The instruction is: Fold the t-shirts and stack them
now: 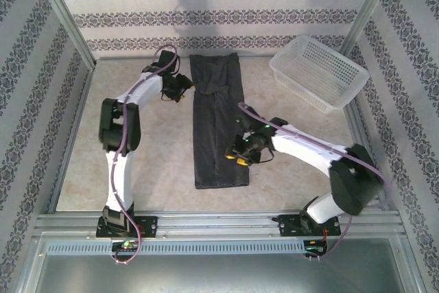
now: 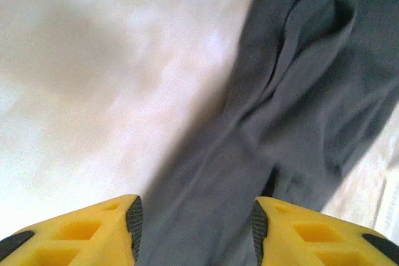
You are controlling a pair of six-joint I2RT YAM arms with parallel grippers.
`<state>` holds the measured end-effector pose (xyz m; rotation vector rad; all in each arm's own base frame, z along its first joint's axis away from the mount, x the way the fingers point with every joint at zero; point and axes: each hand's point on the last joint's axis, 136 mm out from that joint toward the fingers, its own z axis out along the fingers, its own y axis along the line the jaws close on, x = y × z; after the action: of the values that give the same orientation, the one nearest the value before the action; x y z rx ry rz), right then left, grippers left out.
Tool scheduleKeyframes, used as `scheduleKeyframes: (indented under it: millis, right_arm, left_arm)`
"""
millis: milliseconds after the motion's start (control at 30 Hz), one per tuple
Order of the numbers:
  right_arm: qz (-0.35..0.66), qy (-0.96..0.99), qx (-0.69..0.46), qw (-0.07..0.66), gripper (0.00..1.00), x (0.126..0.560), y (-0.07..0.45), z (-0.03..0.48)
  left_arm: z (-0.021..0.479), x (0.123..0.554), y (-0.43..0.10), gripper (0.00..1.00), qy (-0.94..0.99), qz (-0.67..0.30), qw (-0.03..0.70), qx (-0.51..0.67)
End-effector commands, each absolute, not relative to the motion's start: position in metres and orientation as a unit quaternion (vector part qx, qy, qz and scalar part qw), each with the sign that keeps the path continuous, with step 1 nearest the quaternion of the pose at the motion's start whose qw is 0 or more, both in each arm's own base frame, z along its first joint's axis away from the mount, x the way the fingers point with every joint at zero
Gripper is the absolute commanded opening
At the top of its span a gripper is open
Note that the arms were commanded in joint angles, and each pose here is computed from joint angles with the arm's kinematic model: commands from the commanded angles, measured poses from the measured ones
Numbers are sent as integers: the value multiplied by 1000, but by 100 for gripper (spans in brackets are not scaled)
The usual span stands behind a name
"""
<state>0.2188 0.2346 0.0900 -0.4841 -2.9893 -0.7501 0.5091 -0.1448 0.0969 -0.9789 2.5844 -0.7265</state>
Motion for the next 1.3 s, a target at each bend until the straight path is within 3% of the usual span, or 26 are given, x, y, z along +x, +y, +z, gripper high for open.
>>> scheduleKeyframes:
  millis: [0, 200, 300, 400, 633, 867, 1100, 1200, 1233, 1267]
  right_arm:
    - [-185, -971, -147, 25, 46, 196, 192, 73]
    - [-189, -970, -136, 66, 49, 168, 183, 50]
    - [-198, -969, -128, 76, 49, 164, 195, 40]
    - [-203, -968, -122, 77, 49, 166, 205, 34]
    - [-206, -967, -128, 74, 47, 173, 213, 25]
    - [-195, -968, -138, 79, 41, 175, 213, 13]
    - [-195, -968, -135, 80, 21, 174, 216, 13]
    - [-198, -968, -135, 72, 6, 173, 214, 17]
    - [-197, -969, -134, 69, 0, 173, 213, 20]
    - [-193, -970, -132, 65, 0, 171, 211, 22]
  left_arm:
    - [96, 443, -157, 50, 907, -268, 107, -308]
    - [58, 276, -181, 51, 933, -265, -41, -239]
    - [46, 220, -198, 52, 931, -275, -89, -224]
    - [36, 192, -216, 54, 930, -280, -103, -217]
    - [24, 194, -248, 53, 927, -293, -82, -220]
    - [13, 201, -274, 42, 926, -304, -90, -205]
    - [20, 209, -293, 24, 922, -324, -81, -197]
    - [18, 209, -288, 11, 920, -324, -70, -209]
    - [18, 208, -285, 2, 919, -324, -64, -215]
    - [19, 207, -280, 0, 918, -321, -59, -223]
